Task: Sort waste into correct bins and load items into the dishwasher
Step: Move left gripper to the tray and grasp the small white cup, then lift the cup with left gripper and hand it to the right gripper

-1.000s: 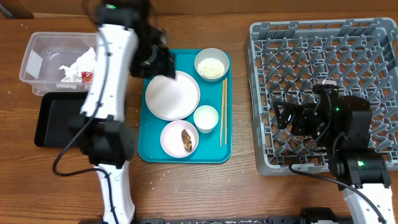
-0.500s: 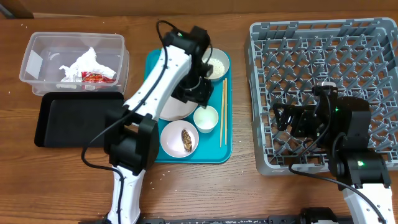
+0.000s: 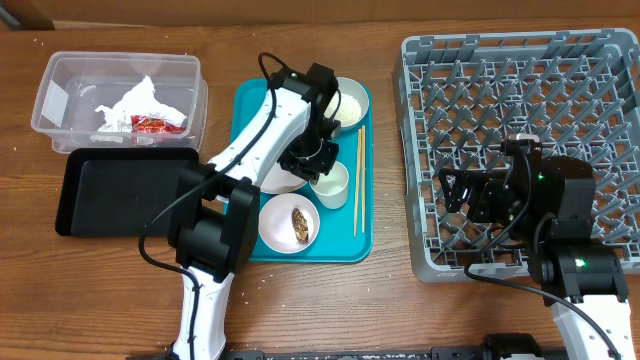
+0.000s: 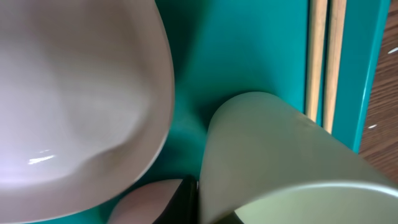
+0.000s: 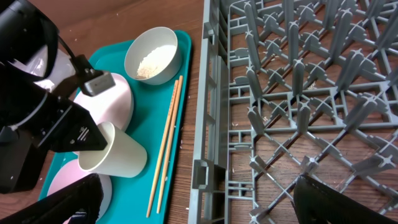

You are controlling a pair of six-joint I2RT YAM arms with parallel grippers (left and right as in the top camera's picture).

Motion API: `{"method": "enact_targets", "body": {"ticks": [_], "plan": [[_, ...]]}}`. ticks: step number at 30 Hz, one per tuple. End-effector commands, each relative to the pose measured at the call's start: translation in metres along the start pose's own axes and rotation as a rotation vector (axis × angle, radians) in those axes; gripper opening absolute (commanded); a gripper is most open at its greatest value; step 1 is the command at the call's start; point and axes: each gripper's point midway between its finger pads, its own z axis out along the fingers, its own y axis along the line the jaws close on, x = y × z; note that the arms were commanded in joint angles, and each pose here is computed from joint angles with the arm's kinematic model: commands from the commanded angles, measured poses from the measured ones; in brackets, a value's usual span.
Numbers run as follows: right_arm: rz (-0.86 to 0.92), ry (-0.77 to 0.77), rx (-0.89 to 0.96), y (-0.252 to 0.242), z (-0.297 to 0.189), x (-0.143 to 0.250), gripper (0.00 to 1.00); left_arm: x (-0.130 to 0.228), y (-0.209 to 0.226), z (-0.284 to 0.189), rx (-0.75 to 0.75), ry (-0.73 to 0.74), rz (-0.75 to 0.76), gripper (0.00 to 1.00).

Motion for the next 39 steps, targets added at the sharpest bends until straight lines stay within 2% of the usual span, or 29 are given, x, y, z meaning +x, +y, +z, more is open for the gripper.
{"method": "enact_targets", "body": {"ticks": [1,4,6,9,13,16,25,34,39], "plan": [[-0.024,-0.038,-0.003,0.005,-0.007,-0.012,1.0,-0.001,-0.003,0.002,-0.001,-0.008,0.003,0.04],[-0.023,-0.036,-0.011,0.007,-0.007,-0.012,1.0,-0.006,-0.008,-0.007,0.045,-0.025,-0.002,0.04],[-0.025,-0.032,-0.046,0.013,-0.008,-0.011,1.0,-0.008,-0.018,-0.024,0.136,-0.038,0.008,0.04],[-0.041,-0.031,-0.175,0.035,-0.009,-0.013,1.0,-0.011,-0.042,-0.062,0.371,-0.07,0.045,0.04],[-0.088,-0.044,-0.404,0.071,-0.011,-0.021,1.0,-0.013,-0.067,-0.121,0.767,-0.15,0.09,0.04],[-0.105,-0.031,-0.51,0.084,-0.003,-0.025,1.0,-0.007,-0.068,-0.144,0.927,-0.178,0.106,0.04],[-0.154,-0.004,-0.856,0.117,0.009,-0.037,1.0,0.006,-0.08,-0.171,1.1,-0.201,0.15,0.04],[-0.171,0.018,-0.909,0.128,0.035,-0.033,0.96,0.005,-0.095,-0.186,1.203,-0.215,0.15,0.04],[-0.2,-0.012,-0.939,0.138,0.033,-0.039,0.92,0.005,-0.096,-0.187,1.211,-0.208,0.141,0.04]]}}
